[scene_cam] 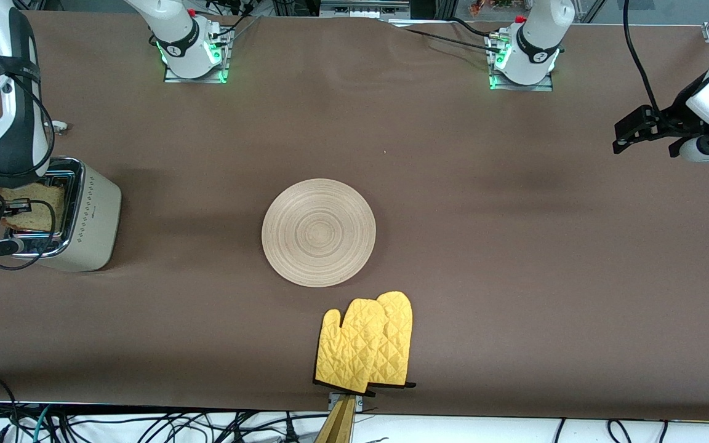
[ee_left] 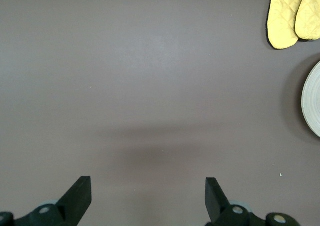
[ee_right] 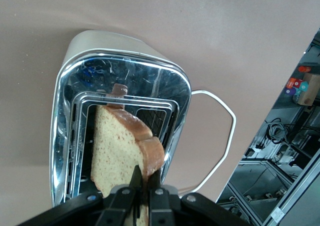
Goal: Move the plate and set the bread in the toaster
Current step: 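Lower the bread into a toaster slot with the right gripper, then open the right gripper and raise it away from the toaster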
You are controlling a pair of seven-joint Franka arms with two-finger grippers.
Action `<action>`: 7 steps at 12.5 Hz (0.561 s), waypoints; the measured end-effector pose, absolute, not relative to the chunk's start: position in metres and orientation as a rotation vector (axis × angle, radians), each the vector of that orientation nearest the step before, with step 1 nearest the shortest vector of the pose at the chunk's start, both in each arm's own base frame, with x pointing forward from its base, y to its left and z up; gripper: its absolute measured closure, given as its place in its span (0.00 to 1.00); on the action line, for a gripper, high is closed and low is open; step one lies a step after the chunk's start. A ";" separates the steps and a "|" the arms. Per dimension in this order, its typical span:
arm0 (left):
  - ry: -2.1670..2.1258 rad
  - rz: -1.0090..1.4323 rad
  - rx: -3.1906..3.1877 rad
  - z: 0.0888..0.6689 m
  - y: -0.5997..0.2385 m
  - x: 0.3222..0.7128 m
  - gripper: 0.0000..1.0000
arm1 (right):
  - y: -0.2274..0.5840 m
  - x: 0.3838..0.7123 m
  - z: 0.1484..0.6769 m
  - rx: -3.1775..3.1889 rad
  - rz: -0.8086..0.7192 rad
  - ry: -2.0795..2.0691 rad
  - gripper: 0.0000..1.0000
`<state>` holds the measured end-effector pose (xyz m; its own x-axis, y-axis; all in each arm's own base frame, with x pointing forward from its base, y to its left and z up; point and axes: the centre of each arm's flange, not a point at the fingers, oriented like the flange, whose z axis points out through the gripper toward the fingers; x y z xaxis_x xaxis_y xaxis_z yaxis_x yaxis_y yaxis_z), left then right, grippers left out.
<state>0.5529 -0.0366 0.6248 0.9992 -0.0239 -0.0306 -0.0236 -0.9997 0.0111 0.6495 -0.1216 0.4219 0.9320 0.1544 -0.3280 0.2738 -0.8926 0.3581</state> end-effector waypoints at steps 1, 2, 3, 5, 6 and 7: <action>-0.037 -0.048 3.130 0.625 -0.037 0.553 0.00 | -0.122 0.650 0.423 2.684 -0.408 0.309 0.86; -0.037 -0.048 3.130 0.625 -0.037 0.553 0.00 | -0.122 0.650 0.424 2.689 -0.405 0.306 0.76; -0.037 -0.048 3.130 0.625 -0.037 0.553 0.00 | -0.121 0.650 0.425 2.702 -0.400 0.301 0.65; -0.037 -0.048 3.130 0.625 -0.037 0.553 0.00 | -0.116 0.649 0.433 2.731 -0.403 0.290 0.41; -0.037 -0.048 3.130 0.625 -0.036 0.553 0.00 | -0.112 0.646 0.439 2.769 -0.405 0.277 0.30; -0.037 -0.049 3.130 0.625 -0.036 0.553 0.00 | -0.107 0.643 0.447 2.826 -0.402 0.261 0.15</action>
